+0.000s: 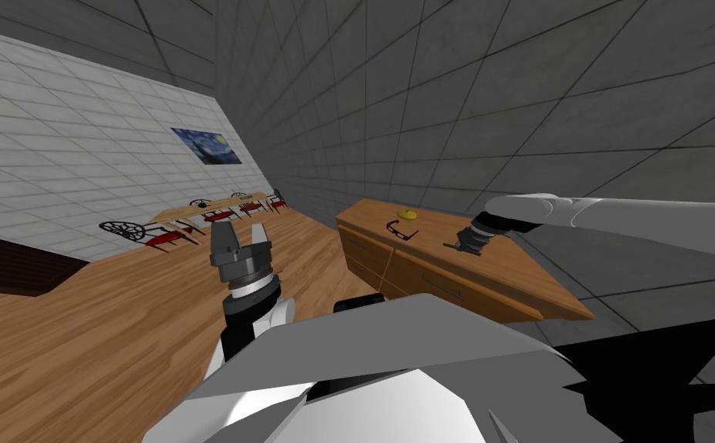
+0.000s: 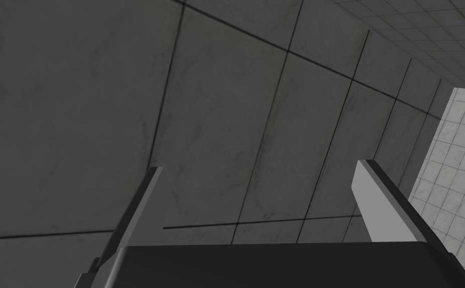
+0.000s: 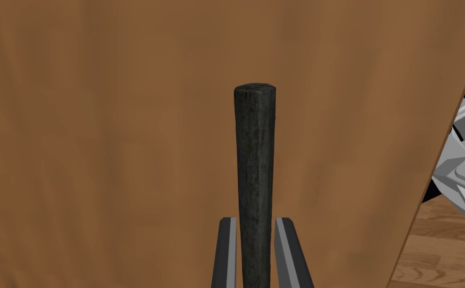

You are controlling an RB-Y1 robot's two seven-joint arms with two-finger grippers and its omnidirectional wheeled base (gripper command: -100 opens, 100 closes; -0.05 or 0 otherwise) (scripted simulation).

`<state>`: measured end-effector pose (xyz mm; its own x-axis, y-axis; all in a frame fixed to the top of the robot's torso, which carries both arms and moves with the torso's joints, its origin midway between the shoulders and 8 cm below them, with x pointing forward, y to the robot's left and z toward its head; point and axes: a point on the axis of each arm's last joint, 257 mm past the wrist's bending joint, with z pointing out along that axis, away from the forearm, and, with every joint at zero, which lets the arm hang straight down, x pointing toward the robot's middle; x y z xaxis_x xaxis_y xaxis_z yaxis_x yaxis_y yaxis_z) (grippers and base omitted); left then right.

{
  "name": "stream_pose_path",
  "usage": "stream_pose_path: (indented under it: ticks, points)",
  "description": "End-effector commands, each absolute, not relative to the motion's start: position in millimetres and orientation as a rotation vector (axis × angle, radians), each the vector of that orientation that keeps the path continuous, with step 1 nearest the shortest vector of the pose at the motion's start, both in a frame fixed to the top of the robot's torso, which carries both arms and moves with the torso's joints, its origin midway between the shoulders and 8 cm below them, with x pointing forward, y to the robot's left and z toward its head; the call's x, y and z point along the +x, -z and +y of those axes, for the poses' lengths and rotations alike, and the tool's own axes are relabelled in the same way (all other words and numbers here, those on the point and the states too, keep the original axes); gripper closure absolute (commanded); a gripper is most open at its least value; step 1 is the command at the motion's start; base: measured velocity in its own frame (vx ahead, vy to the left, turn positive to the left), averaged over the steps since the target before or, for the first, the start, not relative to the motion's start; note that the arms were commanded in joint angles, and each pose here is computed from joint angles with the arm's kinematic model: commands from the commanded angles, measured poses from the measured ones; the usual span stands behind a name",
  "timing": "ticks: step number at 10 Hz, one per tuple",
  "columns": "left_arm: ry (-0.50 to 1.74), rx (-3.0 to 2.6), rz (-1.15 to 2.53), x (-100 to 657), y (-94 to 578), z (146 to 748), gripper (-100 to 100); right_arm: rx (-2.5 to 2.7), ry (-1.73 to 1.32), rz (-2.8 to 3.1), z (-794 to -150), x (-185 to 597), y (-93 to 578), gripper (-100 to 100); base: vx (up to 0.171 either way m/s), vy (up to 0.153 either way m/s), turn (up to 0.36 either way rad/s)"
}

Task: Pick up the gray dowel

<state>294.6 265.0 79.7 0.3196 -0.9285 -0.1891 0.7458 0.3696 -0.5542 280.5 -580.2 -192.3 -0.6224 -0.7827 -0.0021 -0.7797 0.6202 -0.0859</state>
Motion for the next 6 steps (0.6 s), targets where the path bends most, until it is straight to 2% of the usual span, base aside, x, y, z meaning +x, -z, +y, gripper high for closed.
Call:
stream_pose_path:
  ticks: [1,6]
  points:
    - [1.14,-0.402,0.527,294.6,-79.7,265.0,0,-1.33,0.11,2.779,-578.1,284.1,188.9,100,0.007,0.01,-0.008]
    - [1.14,-0.402,0.527,294.6,-79.7,265.0,0,-1.313,0.165,2.8,-598.2,276.1,180.9,100,0.017,0.024,-0.005]
